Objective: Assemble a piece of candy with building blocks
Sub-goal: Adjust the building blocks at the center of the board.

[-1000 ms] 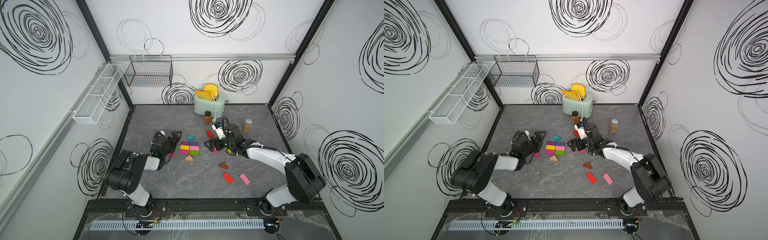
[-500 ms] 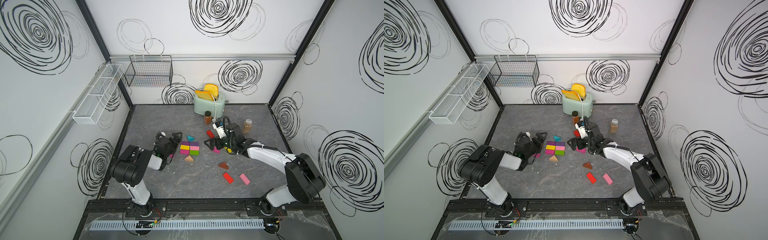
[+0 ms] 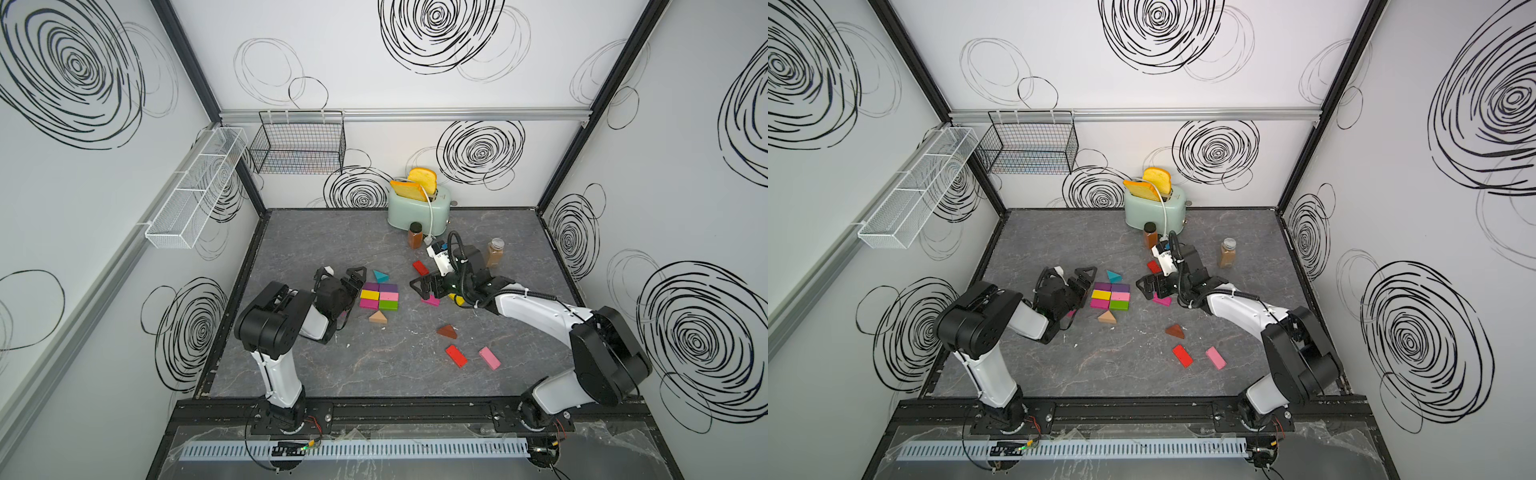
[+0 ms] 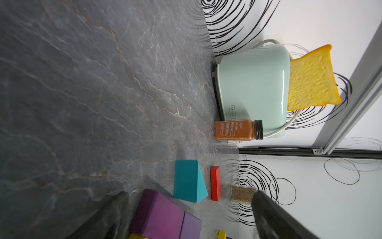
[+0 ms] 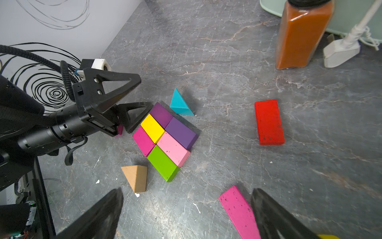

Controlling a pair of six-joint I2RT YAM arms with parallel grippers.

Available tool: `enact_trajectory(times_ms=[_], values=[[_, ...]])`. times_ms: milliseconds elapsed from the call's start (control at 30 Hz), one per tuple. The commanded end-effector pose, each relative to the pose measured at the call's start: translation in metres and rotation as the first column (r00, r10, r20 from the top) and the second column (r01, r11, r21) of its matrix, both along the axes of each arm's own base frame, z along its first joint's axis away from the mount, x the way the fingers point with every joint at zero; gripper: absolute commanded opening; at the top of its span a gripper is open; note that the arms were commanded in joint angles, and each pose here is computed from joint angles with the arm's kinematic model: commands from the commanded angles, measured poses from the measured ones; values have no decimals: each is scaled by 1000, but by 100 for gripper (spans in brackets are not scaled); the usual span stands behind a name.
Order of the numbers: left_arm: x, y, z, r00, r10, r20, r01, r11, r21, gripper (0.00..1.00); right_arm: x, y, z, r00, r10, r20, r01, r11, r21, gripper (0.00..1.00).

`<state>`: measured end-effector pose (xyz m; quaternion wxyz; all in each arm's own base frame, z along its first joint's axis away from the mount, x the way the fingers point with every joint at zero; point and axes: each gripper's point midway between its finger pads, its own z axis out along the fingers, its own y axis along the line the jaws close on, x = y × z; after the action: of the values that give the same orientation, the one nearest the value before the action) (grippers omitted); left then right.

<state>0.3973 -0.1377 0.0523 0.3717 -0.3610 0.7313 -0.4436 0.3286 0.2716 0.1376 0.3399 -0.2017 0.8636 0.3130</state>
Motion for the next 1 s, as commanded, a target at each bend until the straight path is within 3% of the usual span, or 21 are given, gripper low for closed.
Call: enact_trajectory(times_ms=[0,967], values=[[-6,0,-9,1000,20,-7,-20,1000,-19,96,2,-2,5,1000,-1,21,0,1000,19,100],[-16,-8,-22,999,28,-46,-30,999,-36,94,4,-12,10,999,-21,37,20,1000,24,100]])
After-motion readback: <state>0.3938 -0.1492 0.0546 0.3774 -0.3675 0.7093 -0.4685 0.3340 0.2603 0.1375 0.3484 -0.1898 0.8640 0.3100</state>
